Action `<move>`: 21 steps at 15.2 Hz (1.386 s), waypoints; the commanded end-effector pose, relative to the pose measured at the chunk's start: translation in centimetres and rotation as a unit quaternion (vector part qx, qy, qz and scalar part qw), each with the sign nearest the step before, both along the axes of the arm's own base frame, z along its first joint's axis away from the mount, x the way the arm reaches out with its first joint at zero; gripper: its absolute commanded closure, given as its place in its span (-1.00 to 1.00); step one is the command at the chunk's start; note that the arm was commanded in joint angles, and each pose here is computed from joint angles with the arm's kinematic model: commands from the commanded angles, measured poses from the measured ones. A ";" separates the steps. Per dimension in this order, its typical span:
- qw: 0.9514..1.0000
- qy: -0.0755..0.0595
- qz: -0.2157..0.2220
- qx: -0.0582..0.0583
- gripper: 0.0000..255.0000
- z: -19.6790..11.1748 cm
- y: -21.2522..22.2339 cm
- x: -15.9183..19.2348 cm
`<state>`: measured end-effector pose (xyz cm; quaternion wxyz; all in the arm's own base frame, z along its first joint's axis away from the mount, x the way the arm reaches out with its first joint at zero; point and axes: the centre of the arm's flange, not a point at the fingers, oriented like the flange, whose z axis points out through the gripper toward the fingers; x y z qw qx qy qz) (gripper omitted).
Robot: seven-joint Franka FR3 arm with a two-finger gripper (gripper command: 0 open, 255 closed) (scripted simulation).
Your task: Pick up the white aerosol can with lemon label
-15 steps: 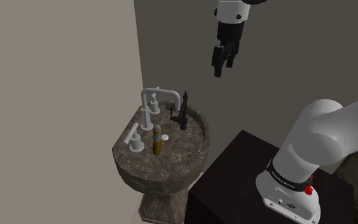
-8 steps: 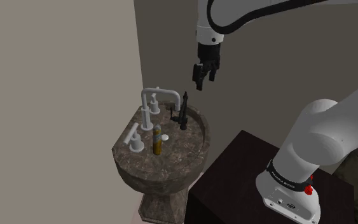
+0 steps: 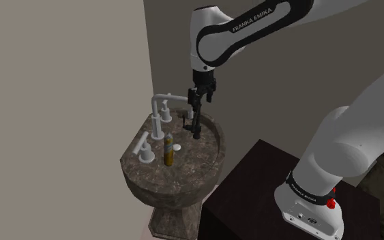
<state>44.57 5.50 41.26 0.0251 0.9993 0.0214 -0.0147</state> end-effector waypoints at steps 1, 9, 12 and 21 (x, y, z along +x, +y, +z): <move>1.000 0.000 -0.002 0.003 -1.00 -1.9 0.5 1.7; 1.000 0.002 -0.008 0.012 -1.00 -10.1 2.8 8.0; 1.000 0.003 -0.010 0.016 -1.00 -13.1 3.6 10.3; 1.000 0.005 -0.015 0.024 -1.00 -20.8 5.7 15.9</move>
